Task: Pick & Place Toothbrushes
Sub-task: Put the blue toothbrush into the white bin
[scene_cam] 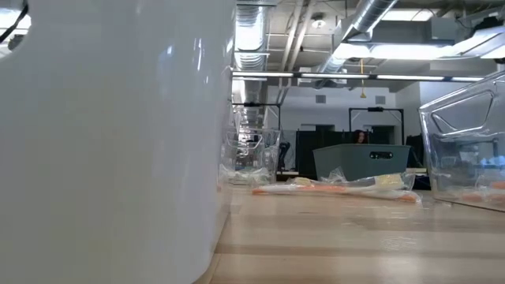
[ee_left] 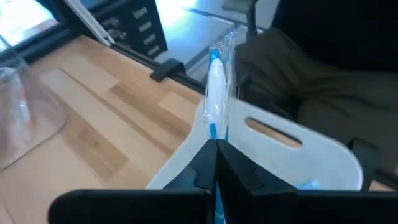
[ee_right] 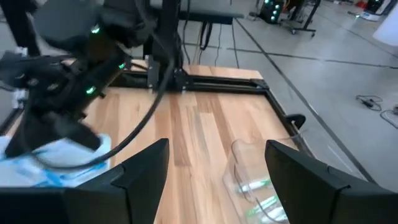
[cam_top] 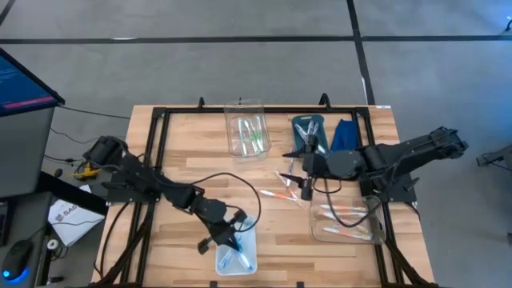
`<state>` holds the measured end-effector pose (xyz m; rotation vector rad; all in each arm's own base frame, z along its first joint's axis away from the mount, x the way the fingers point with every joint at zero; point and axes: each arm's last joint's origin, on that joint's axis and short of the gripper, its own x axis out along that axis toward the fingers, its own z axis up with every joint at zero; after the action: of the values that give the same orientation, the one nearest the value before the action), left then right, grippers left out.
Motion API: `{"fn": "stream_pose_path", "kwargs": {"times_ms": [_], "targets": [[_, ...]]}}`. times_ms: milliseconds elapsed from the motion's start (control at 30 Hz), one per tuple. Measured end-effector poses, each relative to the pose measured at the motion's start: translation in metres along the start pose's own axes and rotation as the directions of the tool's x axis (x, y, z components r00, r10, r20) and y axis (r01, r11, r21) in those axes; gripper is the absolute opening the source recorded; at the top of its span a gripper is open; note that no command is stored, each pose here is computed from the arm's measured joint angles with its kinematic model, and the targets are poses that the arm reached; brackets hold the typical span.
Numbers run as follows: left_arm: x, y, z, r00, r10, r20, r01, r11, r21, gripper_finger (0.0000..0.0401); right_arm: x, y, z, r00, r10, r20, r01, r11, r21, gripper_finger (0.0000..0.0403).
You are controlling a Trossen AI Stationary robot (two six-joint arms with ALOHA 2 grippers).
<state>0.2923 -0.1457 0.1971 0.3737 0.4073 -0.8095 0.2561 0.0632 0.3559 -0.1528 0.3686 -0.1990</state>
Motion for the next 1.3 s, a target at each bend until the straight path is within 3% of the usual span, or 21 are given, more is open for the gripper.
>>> {"fn": "stream_pose_path", "kwargs": {"times_ms": [167, 433, 1300], "targets": [[0.017, 0.0, -0.02, 0.997, -0.024, -0.079, 0.025, 1.0, 0.015, 0.0, 0.005, 0.0, -0.002, 1.0, -0.009, -0.017, 0.009, 1.0, 0.02, 0.026], [0.036, 0.0, -0.044, 0.981, 0.016, -0.193, -0.016, 1.0, 0.005, 0.0, 0.005, 0.002, -0.004, 1.0, 0.001, -0.027, 0.001, 0.998, 0.059, 0.026], [0.036, 0.001, -0.049, 0.97, 0.046, -0.237, -0.05, 0.999, -0.008, 0.0003, 0.006, 0.001, -0.005, 0.999, -0.003, -0.037, 0.005, 0.999, 0.054, 0.026]]}}
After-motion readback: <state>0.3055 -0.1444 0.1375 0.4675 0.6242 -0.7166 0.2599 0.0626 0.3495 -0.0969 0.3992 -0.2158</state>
